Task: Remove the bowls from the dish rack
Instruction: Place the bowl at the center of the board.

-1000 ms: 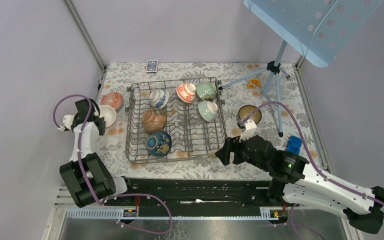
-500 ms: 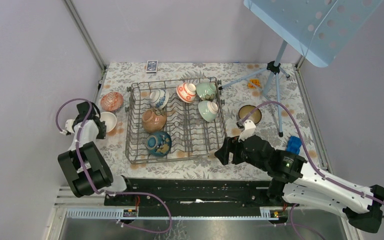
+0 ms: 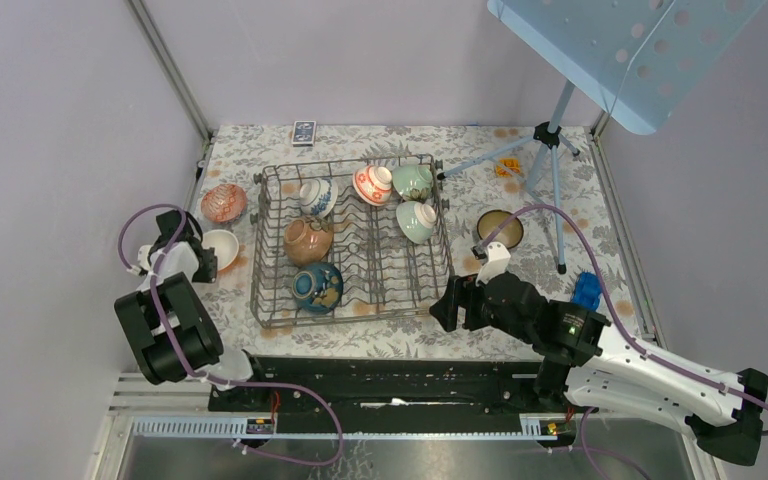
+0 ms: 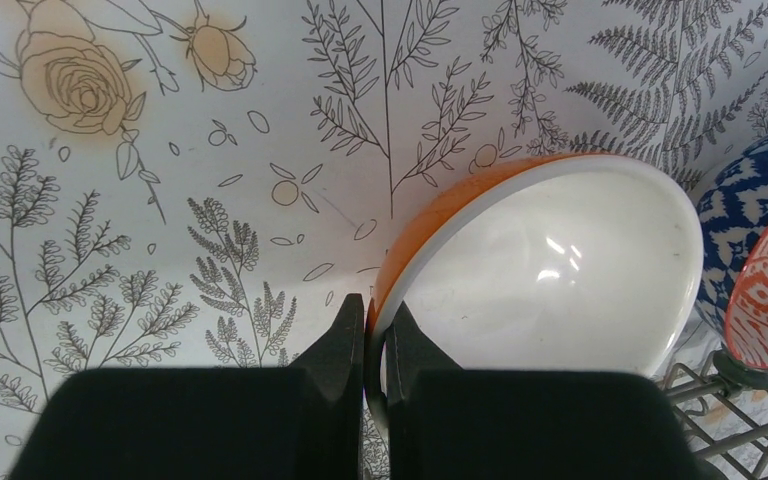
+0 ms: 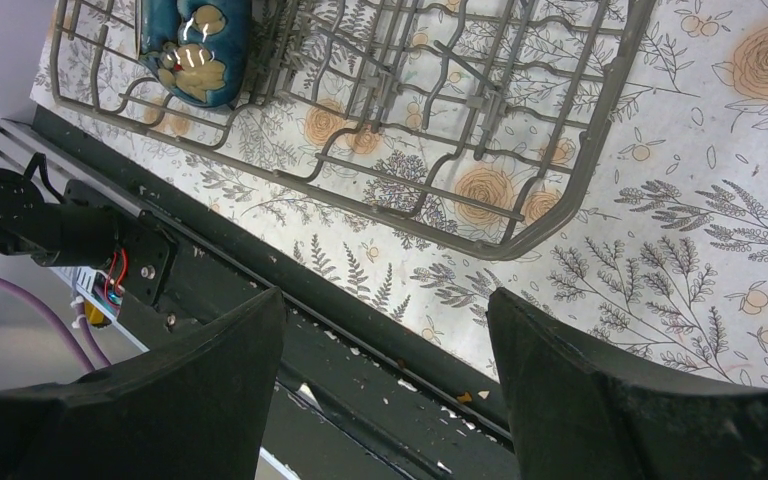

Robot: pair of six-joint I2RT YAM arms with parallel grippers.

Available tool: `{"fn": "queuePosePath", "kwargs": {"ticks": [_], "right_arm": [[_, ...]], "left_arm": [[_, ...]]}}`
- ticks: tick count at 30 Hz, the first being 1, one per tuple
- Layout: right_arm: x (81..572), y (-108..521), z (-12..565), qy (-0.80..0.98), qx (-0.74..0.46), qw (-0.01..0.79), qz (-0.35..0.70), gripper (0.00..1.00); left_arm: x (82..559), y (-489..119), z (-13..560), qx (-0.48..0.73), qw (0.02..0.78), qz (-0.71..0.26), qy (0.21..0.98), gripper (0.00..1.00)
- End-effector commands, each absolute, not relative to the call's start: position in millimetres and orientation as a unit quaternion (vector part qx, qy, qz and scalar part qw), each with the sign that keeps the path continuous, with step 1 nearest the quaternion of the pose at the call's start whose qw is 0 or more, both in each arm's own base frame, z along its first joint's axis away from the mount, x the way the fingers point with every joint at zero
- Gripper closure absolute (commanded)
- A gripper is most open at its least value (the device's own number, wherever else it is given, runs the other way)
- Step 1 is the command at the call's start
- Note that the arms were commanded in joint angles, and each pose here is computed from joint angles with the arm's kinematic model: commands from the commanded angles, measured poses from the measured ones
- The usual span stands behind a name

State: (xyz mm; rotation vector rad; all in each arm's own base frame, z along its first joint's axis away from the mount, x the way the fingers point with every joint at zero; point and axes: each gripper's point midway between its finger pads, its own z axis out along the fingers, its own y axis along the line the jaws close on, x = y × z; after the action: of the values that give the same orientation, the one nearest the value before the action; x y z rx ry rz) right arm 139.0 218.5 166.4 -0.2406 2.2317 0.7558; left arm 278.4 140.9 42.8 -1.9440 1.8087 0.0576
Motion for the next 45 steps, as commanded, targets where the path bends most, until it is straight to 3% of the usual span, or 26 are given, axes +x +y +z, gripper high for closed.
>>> {"fn": "queuePosePath", "kwargs": {"ticks": [1, 14, 28, 34, 40, 42, 45], "right_arm": [[145.3, 218.0, 170.5, 0.868, -0.077, 0.391, 0.296, 0.20], [146.8, 210.9, 170.0, 0.872, -0.069, 0.395, 0.282, 0.19], [146.2, 204.9, 169.6, 0.874, -0.056, 0.394, 0.277, 0.19], [145.9, 201.4, 165.8, 0.878, -0.053, 0.392, 0.269, 0.19], [148.5, 194.9, 168.0, 0.877, -0.048, 0.403, 0.259, 0.18], [151.1, 191.5, 168.3, 0.878, -0.044, 0.407, 0.249, 0.17], [153.4, 189.8, 170.7, 0.879, -0.048, 0.410, 0.237, 0.14]], "left_arm": [[292.3, 148.7, 45.9, -0.705, 0.267, 0.003, 0.657, 1.00], [296.3, 149.6, 42.4, -0.699, 0.261, -0.002, 0.665, 0.68], [320.9, 153.7, 50.7, -0.694, 0.265, -0.026, 0.669, 0.72], [323.4, 151.8, 53.1, -0.689, 0.260, -0.031, 0.676, 0.68], [301.2, 151.7, 67.9, -0.695, 0.272, -0.005, 0.666, 0.42], [294.3, 152.3, 82.6, -0.696, 0.282, 0.001, 0.660, 0.29], [289.8, 155.8, 123.2, -0.686, 0.324, 0.009, 0.651, 0.18]]}}
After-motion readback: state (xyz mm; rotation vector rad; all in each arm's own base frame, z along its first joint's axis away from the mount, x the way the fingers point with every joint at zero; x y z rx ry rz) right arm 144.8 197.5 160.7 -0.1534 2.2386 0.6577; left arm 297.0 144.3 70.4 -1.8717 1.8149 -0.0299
